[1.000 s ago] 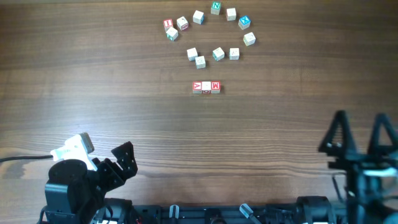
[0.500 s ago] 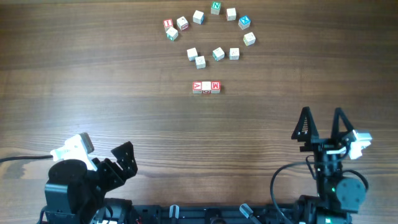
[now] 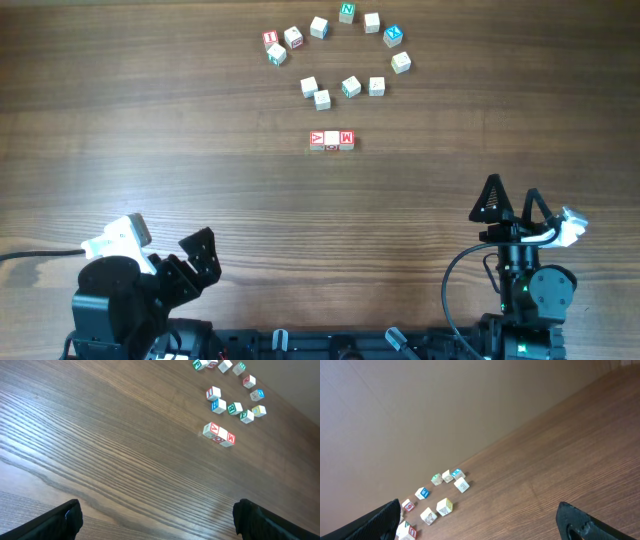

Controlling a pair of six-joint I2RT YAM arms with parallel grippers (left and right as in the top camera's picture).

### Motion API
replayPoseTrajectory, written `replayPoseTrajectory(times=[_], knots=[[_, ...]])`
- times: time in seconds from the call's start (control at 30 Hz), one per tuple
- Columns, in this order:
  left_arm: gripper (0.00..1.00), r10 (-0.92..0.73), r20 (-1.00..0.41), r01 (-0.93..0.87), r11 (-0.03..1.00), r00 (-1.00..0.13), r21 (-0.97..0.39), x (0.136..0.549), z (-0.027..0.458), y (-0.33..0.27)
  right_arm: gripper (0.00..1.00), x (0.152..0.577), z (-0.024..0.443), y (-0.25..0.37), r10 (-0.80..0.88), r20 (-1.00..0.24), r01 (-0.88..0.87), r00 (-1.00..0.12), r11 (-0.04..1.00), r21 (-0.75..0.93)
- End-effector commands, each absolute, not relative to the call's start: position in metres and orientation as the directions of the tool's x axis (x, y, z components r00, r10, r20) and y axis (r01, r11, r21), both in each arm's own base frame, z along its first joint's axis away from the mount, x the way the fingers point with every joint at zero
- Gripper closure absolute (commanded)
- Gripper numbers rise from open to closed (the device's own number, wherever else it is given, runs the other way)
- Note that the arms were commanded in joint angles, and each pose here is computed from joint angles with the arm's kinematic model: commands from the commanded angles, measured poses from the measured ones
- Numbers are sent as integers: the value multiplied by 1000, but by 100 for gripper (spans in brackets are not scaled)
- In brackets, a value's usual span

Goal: Form a horizontal line

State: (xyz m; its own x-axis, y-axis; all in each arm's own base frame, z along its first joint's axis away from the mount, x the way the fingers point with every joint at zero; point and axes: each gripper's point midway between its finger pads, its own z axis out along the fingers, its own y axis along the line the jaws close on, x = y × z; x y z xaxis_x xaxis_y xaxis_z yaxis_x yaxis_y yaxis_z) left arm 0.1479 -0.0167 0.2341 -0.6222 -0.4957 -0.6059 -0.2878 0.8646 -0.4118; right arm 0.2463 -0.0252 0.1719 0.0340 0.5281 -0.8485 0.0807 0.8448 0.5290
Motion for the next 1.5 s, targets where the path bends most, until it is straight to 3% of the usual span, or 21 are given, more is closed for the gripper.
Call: replayPoseTrajectory(times=[0.0,0.73,0.9,1.13,1.47], knots=[[0,-489,-615,-290,869,-619,-400,149,234,-15,0,245,176,-30,525,-849,92,62,844,529],[0,-467,-663,-304,884,-585,-355,149,236,-3,0,245,176,-30,525,-849,93,61,844,529],[0,-406,-763,-220,914,-503,-341,160,230,-3,0,245,176,-30,525,-849,93,61,844,529],[0,-297,-919,-139,953,-260,-269,188,209,10,0,245,176,-30,525,-849,93,61,844,529],[0,-97,-990,-109,990,-104,-85,233,181,19,0,245,176,-30,525,-849,93,61,844,529]])
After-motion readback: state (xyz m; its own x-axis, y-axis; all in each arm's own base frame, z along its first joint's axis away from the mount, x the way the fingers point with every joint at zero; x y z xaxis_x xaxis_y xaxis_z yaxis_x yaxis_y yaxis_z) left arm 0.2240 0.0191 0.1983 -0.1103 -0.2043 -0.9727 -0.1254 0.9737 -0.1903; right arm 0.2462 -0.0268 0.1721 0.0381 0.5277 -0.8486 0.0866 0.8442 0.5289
